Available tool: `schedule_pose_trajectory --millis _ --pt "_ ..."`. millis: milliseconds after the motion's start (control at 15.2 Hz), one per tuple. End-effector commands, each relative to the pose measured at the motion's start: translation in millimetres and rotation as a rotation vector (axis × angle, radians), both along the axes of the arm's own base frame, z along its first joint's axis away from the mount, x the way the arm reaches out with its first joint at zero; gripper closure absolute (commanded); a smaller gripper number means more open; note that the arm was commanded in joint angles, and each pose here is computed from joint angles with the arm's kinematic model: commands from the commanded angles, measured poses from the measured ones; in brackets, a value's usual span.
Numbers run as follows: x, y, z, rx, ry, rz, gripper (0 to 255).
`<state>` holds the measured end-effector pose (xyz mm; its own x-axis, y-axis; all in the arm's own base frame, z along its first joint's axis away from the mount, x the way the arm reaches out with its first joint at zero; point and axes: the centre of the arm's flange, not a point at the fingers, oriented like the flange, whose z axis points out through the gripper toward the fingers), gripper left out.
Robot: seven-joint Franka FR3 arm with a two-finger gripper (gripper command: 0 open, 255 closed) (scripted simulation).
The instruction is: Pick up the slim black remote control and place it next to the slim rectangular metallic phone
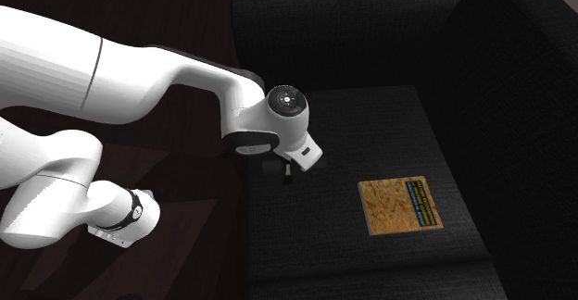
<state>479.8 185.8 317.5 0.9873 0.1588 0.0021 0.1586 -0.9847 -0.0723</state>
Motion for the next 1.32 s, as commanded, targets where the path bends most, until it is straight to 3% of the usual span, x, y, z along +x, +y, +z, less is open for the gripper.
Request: schedule_pose_trajectory --millis 0,396,462,1056,1254 --pt "-1 0 -3 0.000 -0.001 0.000 0" --pt "-1 0 -3 0.000 -0.001 0.000 0" --pt "-1 0 -3 0.000 -0.001 0.000 255" --pt "-1 0 -3 0.000 -0.001 0.000 255" --pt "-1 0 13 0.000 -0.001 0.000 255"
